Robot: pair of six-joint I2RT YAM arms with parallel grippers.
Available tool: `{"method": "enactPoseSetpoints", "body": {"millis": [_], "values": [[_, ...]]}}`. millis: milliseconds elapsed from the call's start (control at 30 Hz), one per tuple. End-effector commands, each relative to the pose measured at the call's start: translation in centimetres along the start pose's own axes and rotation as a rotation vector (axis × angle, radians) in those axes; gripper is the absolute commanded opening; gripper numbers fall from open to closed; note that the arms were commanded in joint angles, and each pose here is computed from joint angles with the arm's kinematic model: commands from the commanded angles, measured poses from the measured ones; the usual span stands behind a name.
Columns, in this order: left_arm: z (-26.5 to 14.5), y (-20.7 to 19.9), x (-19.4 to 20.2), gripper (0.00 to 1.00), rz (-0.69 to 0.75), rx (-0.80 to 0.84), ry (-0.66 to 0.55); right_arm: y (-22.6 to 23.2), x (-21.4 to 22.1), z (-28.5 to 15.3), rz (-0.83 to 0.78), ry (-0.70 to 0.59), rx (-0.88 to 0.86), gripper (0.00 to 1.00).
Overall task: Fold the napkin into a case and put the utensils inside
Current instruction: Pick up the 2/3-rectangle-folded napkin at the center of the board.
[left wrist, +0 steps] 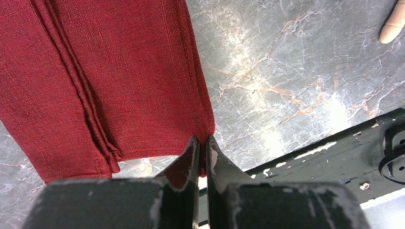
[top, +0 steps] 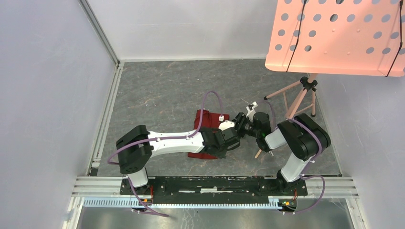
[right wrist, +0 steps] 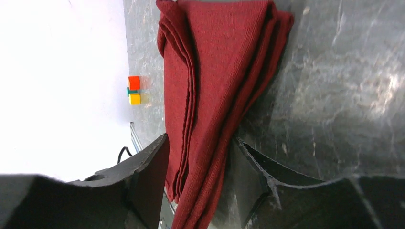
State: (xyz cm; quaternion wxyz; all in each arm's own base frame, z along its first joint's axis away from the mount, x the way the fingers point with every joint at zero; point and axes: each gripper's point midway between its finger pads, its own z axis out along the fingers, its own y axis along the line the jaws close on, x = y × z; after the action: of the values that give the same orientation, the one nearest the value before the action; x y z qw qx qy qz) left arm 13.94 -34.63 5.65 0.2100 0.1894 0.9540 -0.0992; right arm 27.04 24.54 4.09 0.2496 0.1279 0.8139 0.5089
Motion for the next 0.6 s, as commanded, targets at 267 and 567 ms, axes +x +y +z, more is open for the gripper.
{"method": "enactPoseSetpoints", "body": {"millis": [267,567], "values": [[-1.6,-0.8,-1.5,0.02,0.018,0.057,-0.052,-0.3,-2.5,1.5,-0.087,-0.044,0.004,0.45],[-1.4,-1.2,-1.3,0.02,0.017,0.076,-0.043,-1.1,-3.2,1.5,-0.099,-0.058,0.010,0.28]]}}
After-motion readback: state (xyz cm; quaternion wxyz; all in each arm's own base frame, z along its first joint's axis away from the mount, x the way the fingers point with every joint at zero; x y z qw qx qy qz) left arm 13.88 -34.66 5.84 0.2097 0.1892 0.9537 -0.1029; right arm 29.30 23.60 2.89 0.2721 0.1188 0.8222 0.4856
